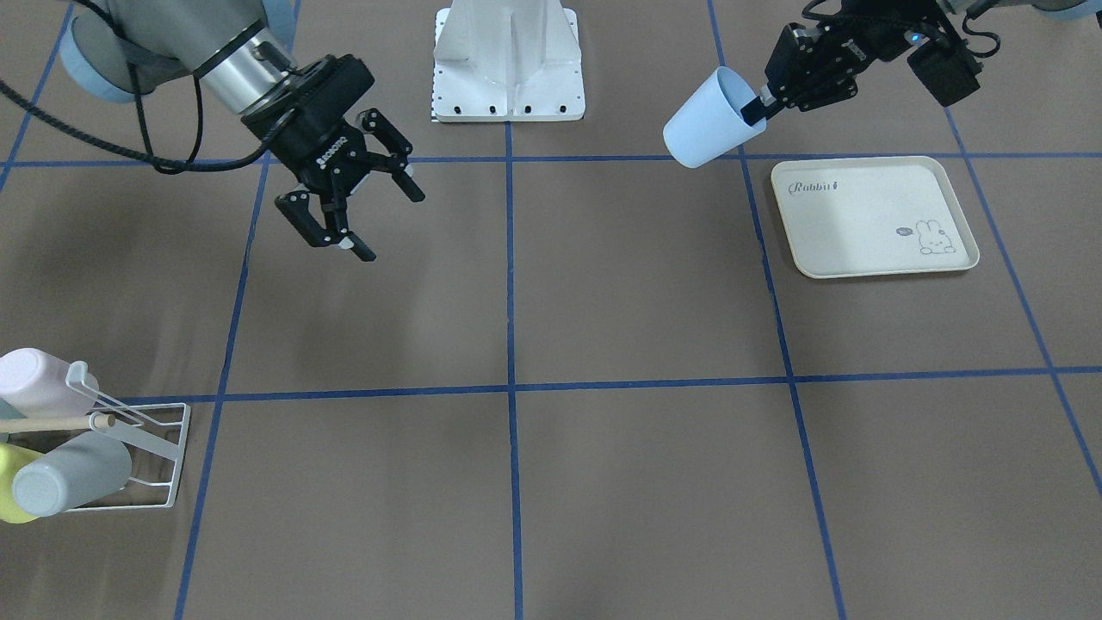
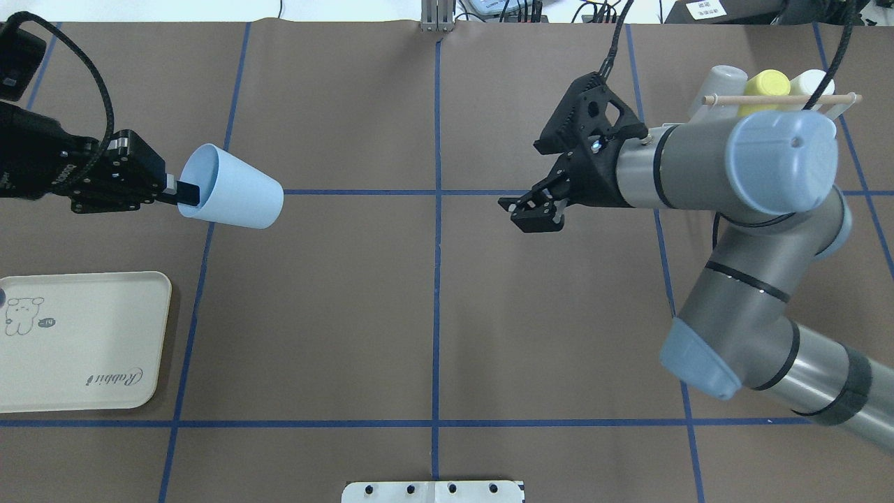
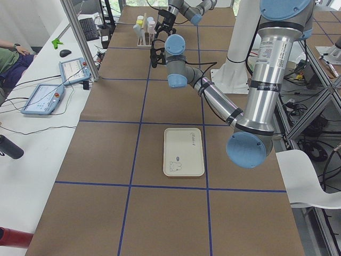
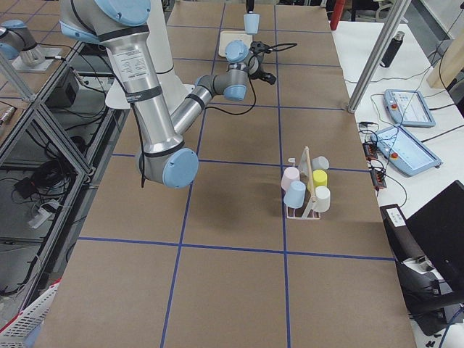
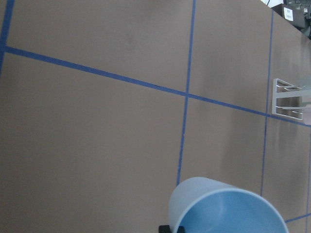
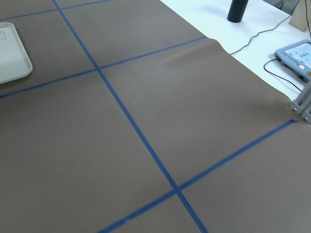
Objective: Transfer IKEA cup to right arm and place on rack
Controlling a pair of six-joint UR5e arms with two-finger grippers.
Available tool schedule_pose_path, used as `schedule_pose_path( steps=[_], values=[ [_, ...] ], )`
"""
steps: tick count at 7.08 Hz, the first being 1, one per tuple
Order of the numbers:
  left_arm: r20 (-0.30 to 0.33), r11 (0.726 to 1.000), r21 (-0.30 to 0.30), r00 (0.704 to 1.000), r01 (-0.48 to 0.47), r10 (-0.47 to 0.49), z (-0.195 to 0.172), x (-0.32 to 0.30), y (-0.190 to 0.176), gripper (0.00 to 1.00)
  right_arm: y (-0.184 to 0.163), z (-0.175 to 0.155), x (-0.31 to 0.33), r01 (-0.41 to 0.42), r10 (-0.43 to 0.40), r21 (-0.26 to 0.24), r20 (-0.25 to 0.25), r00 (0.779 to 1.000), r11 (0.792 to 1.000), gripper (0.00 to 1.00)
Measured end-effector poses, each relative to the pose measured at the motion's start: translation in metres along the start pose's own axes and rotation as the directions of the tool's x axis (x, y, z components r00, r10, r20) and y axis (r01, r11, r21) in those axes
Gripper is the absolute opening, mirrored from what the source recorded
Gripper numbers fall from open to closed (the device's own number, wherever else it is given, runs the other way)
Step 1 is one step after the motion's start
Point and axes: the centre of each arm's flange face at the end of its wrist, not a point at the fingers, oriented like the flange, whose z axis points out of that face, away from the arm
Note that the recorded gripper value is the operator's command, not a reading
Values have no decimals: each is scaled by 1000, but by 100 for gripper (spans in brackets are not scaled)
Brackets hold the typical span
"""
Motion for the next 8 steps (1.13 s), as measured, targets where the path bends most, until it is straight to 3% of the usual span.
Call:
schedule_pose_path(
  steps=[2, 4, 8],
  values=[
    [-52, 999, -19, 998, 34, -35, 17, 30, -4, 0, -26, 24, -57, 23, -26, 78, 27, 999, 997, 98],
    [-75, 998, -37, 996, 48, -51, 44, 45, -4, 0, -26, 38, -93, 50, -55, 188, 23, 998, 981, 98],
    [-93, 998, -49, 995, 37, -41, 81, 60, 13, 0, -25, 36, -108, 91, -106, 289, 37, 994, 953, 98]
  ],
)
